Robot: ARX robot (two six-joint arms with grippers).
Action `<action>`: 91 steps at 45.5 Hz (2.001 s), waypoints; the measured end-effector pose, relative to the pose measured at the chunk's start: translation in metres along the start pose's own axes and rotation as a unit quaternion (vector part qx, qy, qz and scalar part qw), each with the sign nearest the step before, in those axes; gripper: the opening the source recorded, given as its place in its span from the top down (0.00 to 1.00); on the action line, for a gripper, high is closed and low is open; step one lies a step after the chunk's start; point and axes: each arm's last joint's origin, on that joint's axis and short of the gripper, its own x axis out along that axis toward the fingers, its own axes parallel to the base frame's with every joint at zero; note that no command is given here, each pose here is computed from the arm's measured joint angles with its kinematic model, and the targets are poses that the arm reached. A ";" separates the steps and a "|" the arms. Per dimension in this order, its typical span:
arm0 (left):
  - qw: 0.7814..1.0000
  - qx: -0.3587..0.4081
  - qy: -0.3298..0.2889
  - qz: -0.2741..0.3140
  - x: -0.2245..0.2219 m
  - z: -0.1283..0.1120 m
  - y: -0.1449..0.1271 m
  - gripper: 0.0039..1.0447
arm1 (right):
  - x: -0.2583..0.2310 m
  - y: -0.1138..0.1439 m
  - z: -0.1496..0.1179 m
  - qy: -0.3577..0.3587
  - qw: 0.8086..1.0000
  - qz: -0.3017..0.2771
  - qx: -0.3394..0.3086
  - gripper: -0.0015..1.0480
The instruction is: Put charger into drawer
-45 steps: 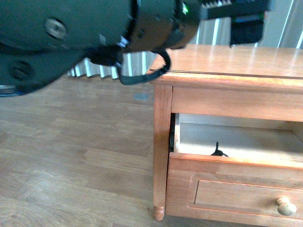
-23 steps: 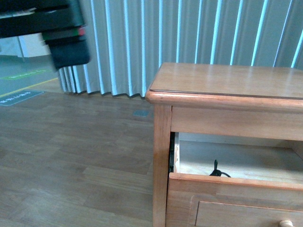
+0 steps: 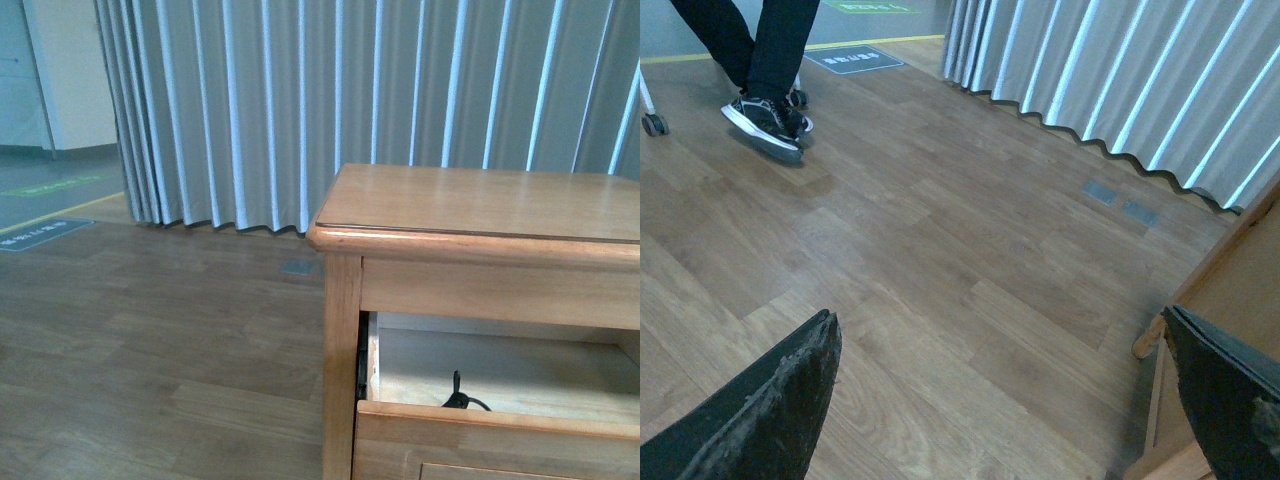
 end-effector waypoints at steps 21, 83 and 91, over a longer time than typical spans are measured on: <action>0.973 0.123 -0.014 -0.196 -0.005 -0.022 0.040 0.80 | 0.000 0.000 0.000 0.000 1.000 0.000 0.000 0.08; 0.972 0.128 -0.021 -0.195 -0.026 -0.041 0.073 0.96 | 0.000 0.000 0.000 0.000 1.000 0.000 0.000 0.08; 0.972 0.128 -0.021 -0.195 -0.026 -0.041 0.073 0.92 | 0.000 0.000 0.000 0.001 1.000 0.000 0.000 0.08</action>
